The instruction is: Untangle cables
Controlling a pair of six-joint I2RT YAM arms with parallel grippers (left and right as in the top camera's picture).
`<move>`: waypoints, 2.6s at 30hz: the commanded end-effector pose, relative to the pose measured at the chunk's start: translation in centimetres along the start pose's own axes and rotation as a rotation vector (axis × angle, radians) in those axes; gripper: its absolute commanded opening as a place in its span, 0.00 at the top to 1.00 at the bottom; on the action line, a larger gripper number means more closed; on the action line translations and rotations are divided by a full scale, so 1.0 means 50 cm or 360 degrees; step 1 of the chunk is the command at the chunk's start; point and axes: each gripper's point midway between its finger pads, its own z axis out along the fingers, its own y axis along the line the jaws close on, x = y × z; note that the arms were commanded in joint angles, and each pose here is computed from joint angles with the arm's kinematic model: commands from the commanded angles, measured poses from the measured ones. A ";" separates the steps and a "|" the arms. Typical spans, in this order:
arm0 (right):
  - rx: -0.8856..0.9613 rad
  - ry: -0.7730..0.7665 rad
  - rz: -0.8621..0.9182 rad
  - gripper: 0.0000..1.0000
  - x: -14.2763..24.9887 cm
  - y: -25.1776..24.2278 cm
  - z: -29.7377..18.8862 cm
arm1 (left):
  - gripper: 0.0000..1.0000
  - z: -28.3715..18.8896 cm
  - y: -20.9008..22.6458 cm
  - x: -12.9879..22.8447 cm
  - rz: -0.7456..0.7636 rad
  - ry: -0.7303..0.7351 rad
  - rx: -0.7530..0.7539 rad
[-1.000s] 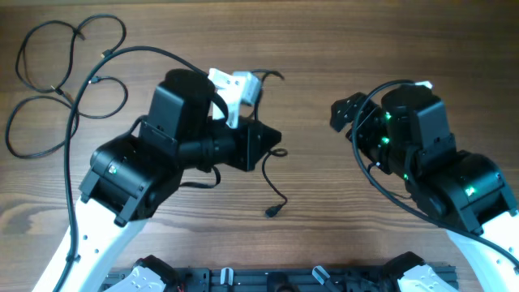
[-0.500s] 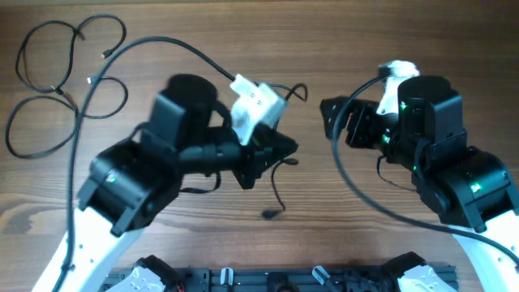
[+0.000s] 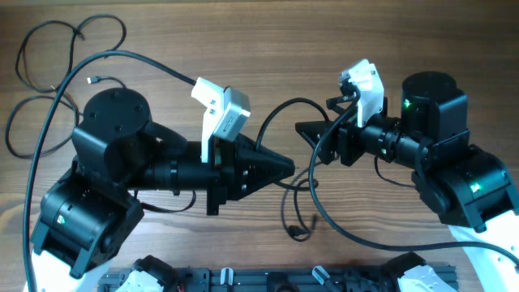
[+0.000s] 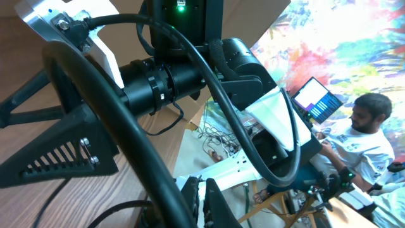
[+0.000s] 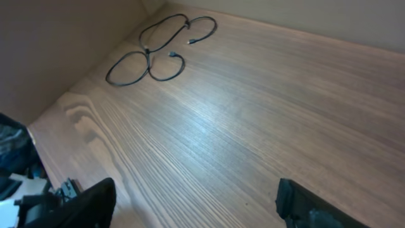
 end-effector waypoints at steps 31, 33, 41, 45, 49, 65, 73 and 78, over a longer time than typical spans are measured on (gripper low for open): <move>0.0087 0.0047 0.0551 0.96 0.026 -0.011 -0.015 | 0.05 -0.091 0.201 -0.088 -0.0142 -0.0486 -0.1029; 0.0072 0.0032 0.0635 0.96 0.021 -0.008 -0.015 | 0.08 -0.089 0.207 -0.081 -0.0356 -0.0531 -0.1009; -0.0107 0.0140 0.0732 0.96 0.036 0.027 -0.001 | 0.34 -0.040 0.300 -0.072 -0.1530 -0.0796 -0.0890; -0.0149 0.0144 0.0704 0.96 0.034 0.036 0.000 | 0.42 -0.027 0.312 -0.066 -0.2002 -0.0898 -0.0791; -0.0152 0.0134 0.0705 0.96 0.030 0.036 0.000 | 0.26 -0.023 0.308 -0.069 -0.2216 -0.0957 -0.0710; -0.0283 0.0132 0.0567 0.96 0.015 0.094 0.030 | 0.36 0.017 0.332 -0.069 -0.2283 -0.0847 -0.0655; -0.0313 0.0197 0.0529 0.96 0.030 0.107 0.050 | 0.43 0.034 0.314 -0.079 -0.2307 -0.0772 -0.0544; -0.0323 0.0171 0.0519 0.96 0.021 0.108 0.052 | 0.48 0.036 0.318 -0.075 -0.2313 -0.0765 -0.0558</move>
